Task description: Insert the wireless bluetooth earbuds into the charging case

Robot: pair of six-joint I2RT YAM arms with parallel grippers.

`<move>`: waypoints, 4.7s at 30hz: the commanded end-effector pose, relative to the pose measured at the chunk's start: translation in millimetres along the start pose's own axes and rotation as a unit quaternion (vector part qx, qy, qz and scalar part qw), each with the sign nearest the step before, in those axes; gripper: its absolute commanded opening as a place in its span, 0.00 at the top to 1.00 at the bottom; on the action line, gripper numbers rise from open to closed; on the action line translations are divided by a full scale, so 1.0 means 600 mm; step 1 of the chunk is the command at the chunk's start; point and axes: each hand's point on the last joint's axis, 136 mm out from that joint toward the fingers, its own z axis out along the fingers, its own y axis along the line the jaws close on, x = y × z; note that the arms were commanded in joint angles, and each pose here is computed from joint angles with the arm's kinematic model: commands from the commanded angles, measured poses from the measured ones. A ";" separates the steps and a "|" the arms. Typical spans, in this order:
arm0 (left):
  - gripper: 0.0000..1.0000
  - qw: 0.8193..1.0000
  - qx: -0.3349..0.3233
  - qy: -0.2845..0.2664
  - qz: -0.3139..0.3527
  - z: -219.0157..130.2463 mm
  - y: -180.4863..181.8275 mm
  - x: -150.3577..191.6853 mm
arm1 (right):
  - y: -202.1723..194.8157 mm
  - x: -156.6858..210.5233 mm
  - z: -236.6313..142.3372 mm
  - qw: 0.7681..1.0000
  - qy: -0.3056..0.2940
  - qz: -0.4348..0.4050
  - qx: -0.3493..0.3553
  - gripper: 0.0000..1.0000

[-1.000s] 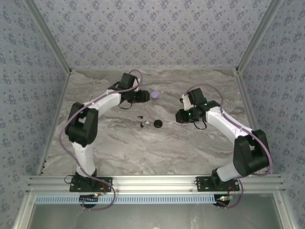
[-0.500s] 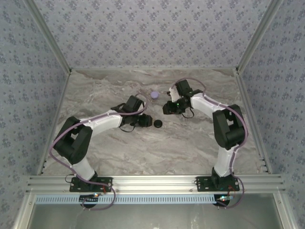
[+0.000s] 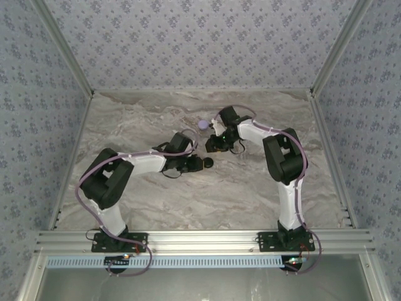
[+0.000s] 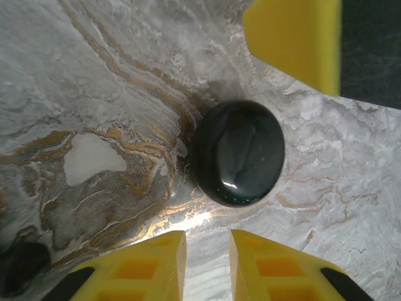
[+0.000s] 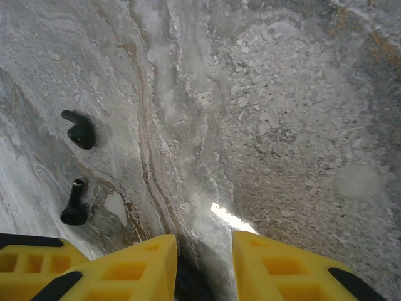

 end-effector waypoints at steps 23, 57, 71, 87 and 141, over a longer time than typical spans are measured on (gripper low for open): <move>0.82 0.998 -0.049 -0.001 -0.033 0.035 0.029 -0.013 | -0.014 0.067 -0.001 0.999 0.045 0.011 0.028 0.71; 0.59 0.999 0.035 -0.023 0.000 -0.021 -0.045 -0.026 | 0.008 0.109 -0.067 0.997 -0.011 0.075 0.014 0.70; 0.53 0.999 0.041 -0.004 -0.022 0.007 -0.027 -0.005 | 0.005 0.126 -0.041 0.997 0.010 0.081 0.004 0.73; 0.54 0.998 0.057 0.012 -0.036 0.033 -0.024 0.004 | -0.005 0.136 -0.019 0.995 0.026 0.091 0.003 0.73; 0.73 0.984 0.142 0.007 -0.107 0.051 -0.059 -0.003 | -0.009 0.127 -0.025 0.987 -0.016 0.157 -0.043 0.78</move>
